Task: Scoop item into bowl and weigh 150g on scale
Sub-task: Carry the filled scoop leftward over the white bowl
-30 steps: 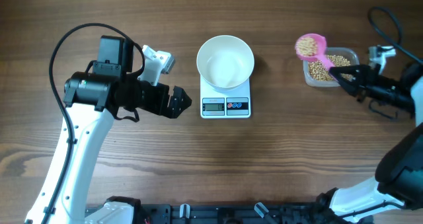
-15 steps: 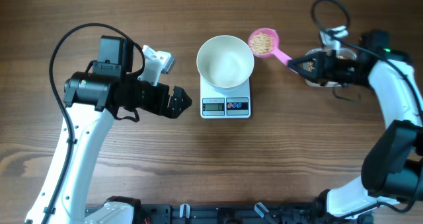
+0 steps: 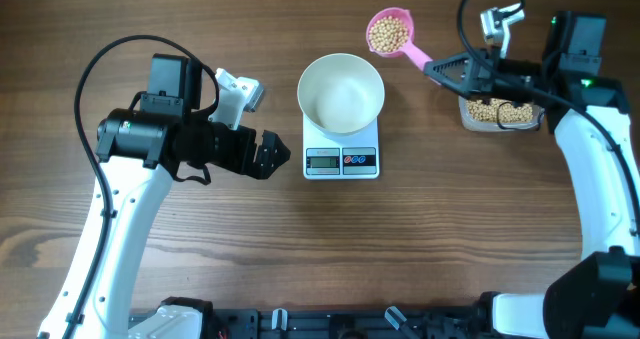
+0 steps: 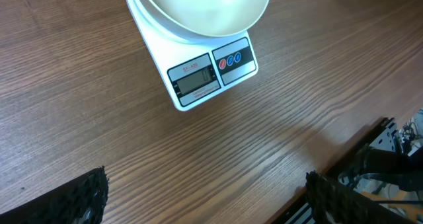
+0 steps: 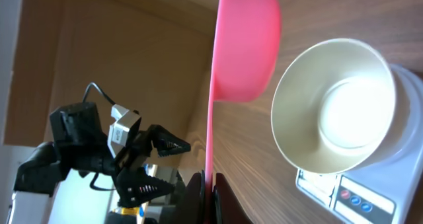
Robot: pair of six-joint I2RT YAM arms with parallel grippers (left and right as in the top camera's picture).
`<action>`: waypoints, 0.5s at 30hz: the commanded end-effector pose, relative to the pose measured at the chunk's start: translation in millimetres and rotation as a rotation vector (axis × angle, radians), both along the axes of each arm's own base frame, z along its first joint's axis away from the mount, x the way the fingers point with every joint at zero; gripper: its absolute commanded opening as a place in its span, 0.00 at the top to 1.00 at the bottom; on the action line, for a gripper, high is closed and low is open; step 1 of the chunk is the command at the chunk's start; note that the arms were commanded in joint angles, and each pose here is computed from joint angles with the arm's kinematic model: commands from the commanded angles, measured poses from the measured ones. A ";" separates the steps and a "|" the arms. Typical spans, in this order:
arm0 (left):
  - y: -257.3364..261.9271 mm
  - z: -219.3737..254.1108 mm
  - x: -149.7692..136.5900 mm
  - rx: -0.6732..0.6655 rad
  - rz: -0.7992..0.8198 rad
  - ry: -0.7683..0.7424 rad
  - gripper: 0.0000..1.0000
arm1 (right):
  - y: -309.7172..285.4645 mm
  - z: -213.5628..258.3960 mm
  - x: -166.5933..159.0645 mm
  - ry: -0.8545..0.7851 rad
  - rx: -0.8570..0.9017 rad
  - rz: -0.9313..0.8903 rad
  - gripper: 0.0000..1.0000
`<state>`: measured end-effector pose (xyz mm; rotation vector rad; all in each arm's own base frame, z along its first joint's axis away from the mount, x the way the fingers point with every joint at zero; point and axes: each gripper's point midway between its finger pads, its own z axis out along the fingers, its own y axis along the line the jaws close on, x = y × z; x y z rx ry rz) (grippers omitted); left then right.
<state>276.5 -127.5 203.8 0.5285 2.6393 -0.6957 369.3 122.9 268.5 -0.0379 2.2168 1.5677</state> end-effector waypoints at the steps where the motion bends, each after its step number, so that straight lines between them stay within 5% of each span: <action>1: -3.9 7.8 -2.6 -0.016 -0.028 -0.030 0.00 | 16.9 -11.3 1.5 0.025 -0.092 -0.014 0.96; 15: -3.9 7.8 -2.6 -0.016 -0.028 -0.030 0.00 | 50.5 -63.0 4.7 -0.163 -0.556 0.012 0.96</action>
